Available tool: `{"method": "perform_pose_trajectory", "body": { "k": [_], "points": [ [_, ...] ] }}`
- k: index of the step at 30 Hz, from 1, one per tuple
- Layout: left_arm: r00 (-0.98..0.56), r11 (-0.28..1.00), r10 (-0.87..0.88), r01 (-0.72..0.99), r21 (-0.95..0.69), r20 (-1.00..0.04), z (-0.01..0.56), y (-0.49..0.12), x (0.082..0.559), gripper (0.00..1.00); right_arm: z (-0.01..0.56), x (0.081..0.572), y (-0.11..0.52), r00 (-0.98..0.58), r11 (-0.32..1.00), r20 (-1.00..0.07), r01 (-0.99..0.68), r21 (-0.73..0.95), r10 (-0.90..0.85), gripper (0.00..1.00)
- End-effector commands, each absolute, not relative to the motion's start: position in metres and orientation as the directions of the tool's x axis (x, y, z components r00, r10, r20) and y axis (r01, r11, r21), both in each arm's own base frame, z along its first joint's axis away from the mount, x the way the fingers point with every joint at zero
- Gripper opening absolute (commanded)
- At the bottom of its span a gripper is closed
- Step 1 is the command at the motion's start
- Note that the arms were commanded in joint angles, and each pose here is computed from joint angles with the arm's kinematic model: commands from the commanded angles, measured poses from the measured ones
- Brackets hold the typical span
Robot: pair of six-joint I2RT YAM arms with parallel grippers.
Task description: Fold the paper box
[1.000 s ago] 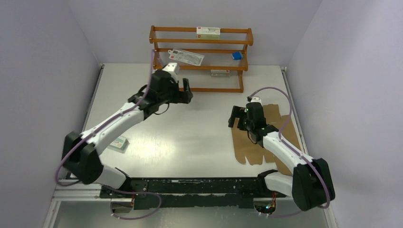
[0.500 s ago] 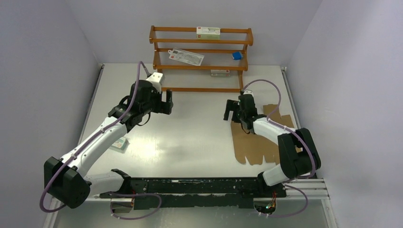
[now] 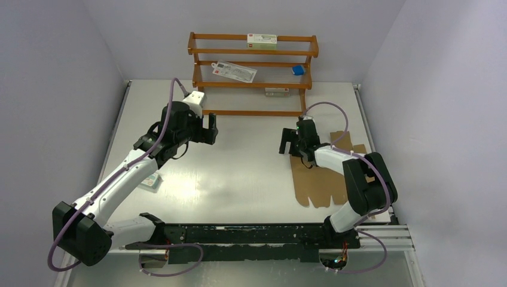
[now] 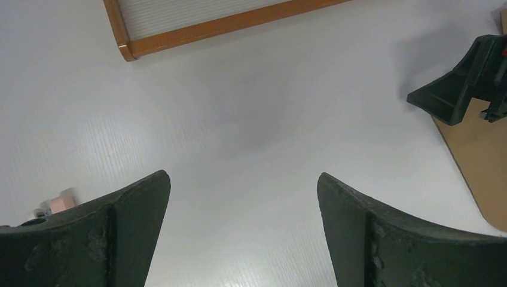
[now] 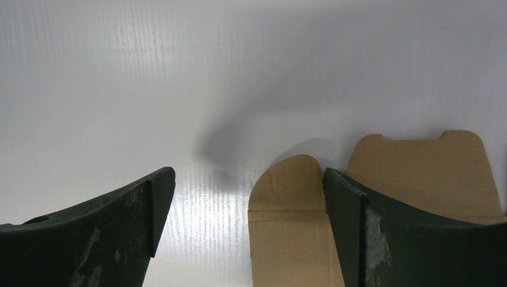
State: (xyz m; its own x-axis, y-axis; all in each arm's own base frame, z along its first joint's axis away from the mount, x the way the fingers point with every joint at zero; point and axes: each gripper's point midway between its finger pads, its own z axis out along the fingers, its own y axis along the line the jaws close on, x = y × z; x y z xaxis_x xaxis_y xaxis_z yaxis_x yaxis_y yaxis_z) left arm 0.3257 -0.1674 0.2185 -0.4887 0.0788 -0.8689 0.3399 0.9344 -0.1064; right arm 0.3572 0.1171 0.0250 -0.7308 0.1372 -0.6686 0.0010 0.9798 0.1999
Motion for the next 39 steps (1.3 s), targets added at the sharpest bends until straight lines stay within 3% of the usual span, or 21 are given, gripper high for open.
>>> {"method": "perform_pose_trajectory", "body": {
  "k": [1,12,26,34,39],
  "points": [
    [-0.476,0.925,0.068,0.36,-0.124,-0.877,0.223,-0.171,0.327,0.98,0.03,0.358,0.138,-0.723,0.968,-0.675,-0.037,0.248,0.145,0.98],
    [-0.483,0.943,0.033,0.304,-0.133,-0.875,0.224,-0.158,0.332,0.98,0.03,0.309,0.26,-0.762,0.903,-0.641,-0.21,0.374,0.088,0.95],
    [-0.446,0.95,0.004,0.282,-0.136,-0.895,0.236,-0.149,0.33,0.98,0.054,0.22,0.414,-0.733,0.726,-0.654,-0.552,0.411,-0.187,0.91],
    [-0.465,0.944,-0.021,0.284,-0.171,-0.885,0.232,-0.15,0.331,0.98,0.093,0.212,0.405,-0.678,0.673,-0.707,-0.621,0.403,-0.202,0.95],
    [-0.492,0.94,-0.033,0.28,-0.194,-0.87,0.224,-0.15,0.335,0.98,0.103,0.251,0.344,-0.658,0.795,-0.74,-0.52,0.312,-0.14,0.99]
  ]
}}
